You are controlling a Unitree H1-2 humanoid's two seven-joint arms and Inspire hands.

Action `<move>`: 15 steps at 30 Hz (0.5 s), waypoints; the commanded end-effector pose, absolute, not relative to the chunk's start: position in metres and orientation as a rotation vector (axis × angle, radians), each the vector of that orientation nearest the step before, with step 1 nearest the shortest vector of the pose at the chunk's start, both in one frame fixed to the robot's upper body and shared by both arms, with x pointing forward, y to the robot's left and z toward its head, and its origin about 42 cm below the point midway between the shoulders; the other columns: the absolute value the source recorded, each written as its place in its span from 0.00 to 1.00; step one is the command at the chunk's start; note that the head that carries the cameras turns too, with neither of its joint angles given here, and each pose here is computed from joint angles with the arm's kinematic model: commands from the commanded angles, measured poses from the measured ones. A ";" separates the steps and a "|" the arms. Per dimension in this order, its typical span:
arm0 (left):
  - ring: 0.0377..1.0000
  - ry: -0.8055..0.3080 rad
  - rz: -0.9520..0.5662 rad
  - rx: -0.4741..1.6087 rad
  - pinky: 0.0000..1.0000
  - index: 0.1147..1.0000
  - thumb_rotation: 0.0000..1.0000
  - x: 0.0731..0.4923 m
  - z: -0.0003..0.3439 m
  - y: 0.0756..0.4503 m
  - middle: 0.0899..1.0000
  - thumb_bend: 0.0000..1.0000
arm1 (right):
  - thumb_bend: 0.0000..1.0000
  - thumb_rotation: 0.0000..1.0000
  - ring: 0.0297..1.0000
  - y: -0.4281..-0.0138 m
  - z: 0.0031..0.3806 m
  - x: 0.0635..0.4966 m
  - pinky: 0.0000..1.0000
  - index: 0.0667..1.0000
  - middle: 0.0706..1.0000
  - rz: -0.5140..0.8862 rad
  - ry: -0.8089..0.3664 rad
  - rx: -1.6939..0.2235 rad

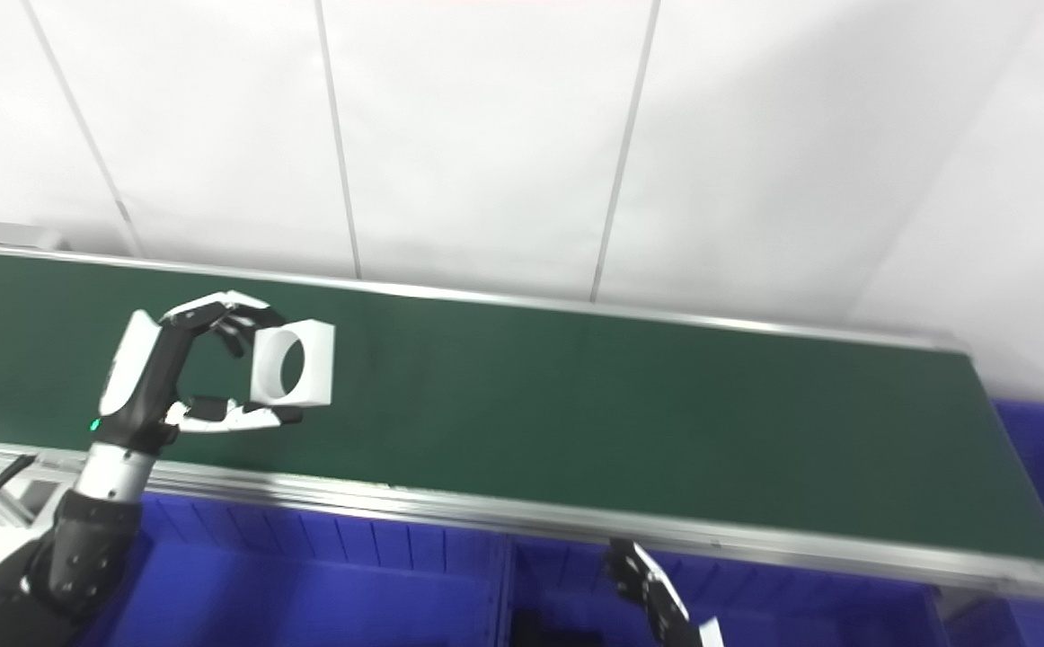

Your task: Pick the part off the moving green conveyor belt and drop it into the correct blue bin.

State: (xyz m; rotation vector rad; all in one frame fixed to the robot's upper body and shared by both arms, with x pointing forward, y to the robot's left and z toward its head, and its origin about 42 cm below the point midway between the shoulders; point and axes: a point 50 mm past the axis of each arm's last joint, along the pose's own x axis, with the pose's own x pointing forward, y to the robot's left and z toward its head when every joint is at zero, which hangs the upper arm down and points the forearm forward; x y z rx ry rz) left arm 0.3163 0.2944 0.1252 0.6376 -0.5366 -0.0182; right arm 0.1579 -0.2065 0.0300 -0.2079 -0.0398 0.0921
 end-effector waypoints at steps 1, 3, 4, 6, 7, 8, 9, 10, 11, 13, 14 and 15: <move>0.42 -0.575 -0.004 0.606 0.33 0.44 0.00 0.307 0.130 0.290 0.49 0.47 | 0.82 0.35 0.81 -0.203 0.044 0.162 0.80 0.84 0.81 0.091 -0.132 -0.189; 0.43 -0.558 -0.020 0.588 0.34 0.44 0.00 0.293 0.122 0.284 0.46 0.47 | 0.83 0.36 0.81 -0.202 0.046 0.163 0.79 0.85 0.81 0.090 -0.139 -0.192; 0.44 -0.545 -0.033 0.580 0.35 0.43 0.00 0.285 0.117 0.280 0.45 0.47 | 0.82 0.35 0.81 -0.202 0.047 0.164 0.79 0.85 0.81 0.087 -0.142 -0.190; 0.43 -0.520 -0.057 0.564 0.34 0.43 0.00 0.273 0.110 0.274 0.46 0.47 | 0.83 0.35 0.81 -0.202 0.048 0.166 0.78 0.85 0.81 0.084 -0.148 -0.189; 0.42 -0.509 -0.066 0.557 0.34 0.44 0.00 0.268 0.107 0.272 0.47 0.47 | 0.83 0.36 0.81 -0.202 0.048 0.167 0.77 0.85 0.81 0.083 -0.151 -0.190; 0.42 -0.488 -0.082 0.547 0.33 0.44 0.00 0.261 0.102 0.268 0.47 0.47 | 0.83 0.36 0.81 -0.202 0.049 0.169 0.77 0.85 0.81 0.083 -0.155 -0.192; 0.42 -0.473 -0.093 0.541 0.33 0.44 0.00 0.256 0.099 0.265 0.48 0.47 | 0.83 0.36 0.81 -0.202 0.050 0.170 0.77 0.85 0.81 0.083 -0.159 -0.193; 0.42 -0.452 -0.104 0.538 0.33 0.44 0.00 0.249 0.093 0.261 0.48 0.47 | 0.83 0.36 0.81 -0.202 0.051 0.170 0.77 0.85 0.81 0.083 -0.162 -0.193; 0.41 -0.437 -0.110 0.537 0.32 0.44 0.00 0.245 0.089 0.259 0.48 0.47 | 0.83 0.37 0.81 -0.202 0.052 0.170 0.78 0.85 0.81 0.083 -0.165 -0.193; 0.41 -0.399 -0.128 0.540 0.32 0.44 0.00 0.236 0.080 0.253 0.48 0.47 | 0.84 0.37 0.81 -0.201 0.053 0.170 0.78 0.85 0.82 0.083 -0.168 -0.193; 0.41 -0.375 -0.142 0.542 0.33 0.44 0.00 0.231 0.073 0.250 0.47 0.47 | 0.84 0.37 0.81 -0.201 0.053 0.171 0.78 0.85 0.82 0.083 -0.170 -0.189; 0.42 -0.359 -0.152 0.543 0.34 0.44 0.00 0.227 0.069 0.248 0.47 0.47 | 0.83 0.36 0.81 -0.201 0.054 0.171 0.78 0.85 0.82 0.083 -0.171 -0.185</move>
